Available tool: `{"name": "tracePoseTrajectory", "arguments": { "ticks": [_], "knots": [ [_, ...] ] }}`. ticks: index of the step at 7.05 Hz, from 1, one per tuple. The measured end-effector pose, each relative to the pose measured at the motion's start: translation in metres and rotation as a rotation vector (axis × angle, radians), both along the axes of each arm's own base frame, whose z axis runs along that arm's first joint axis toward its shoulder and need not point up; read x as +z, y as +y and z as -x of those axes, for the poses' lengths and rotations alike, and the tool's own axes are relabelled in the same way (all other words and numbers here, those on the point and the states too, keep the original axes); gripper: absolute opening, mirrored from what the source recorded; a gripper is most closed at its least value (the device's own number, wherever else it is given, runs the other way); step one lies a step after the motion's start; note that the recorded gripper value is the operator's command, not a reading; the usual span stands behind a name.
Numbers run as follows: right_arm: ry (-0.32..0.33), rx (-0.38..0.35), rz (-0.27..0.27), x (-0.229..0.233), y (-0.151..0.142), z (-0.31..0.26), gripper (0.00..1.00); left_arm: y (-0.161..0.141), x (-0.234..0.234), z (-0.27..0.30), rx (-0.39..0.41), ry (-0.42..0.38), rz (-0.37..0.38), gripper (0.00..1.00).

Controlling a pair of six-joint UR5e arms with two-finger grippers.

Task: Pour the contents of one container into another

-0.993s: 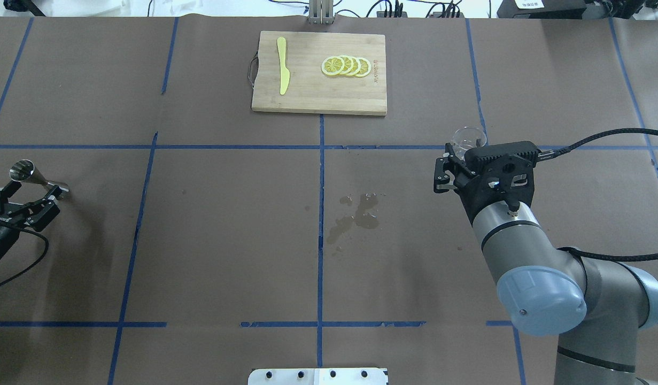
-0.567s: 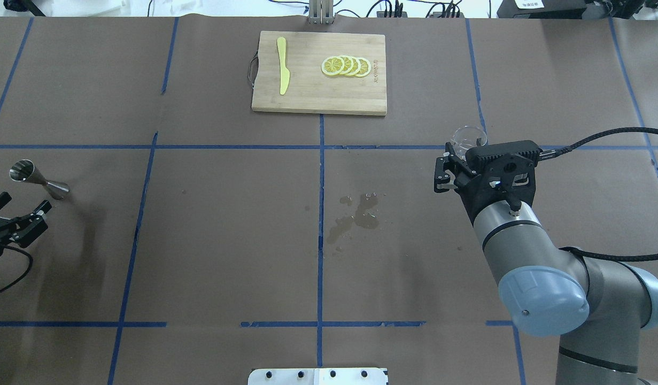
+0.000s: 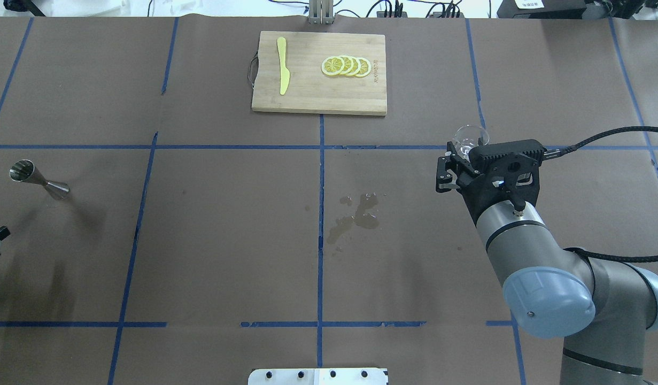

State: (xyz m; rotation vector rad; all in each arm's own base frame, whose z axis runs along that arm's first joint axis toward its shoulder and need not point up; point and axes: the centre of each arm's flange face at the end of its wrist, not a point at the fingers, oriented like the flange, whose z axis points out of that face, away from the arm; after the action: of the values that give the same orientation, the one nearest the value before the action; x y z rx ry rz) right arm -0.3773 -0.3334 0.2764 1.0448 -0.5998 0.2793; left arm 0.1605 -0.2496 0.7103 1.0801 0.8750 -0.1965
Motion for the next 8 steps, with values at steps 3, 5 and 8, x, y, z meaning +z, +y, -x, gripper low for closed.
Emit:
{"name": "tracePoseTrajectory", "arguments": {
  "ticks": [3, 5, 8],
  "knots": [
    [0.009, 0.002, 0.004, 0.004, -0.001, 0.002, 0.00, -0.012, 0.021, 0.047, 0.038, -0.035, 0.083, 1.00],
    [0.014, 0.005, 0.007, 0.007, -0.003, 0.003, 0.00, -0.081, 0.014, 0.058, 0.032, -0.120, 0.124, 1.00],
    [0.023, 0.016, 0.015, 0.013, -0.009, 0.004, 0.00, -0.216, -0.023, 0.104, 0.068, -0.251, 0.212, 1.00]
  ]
}}
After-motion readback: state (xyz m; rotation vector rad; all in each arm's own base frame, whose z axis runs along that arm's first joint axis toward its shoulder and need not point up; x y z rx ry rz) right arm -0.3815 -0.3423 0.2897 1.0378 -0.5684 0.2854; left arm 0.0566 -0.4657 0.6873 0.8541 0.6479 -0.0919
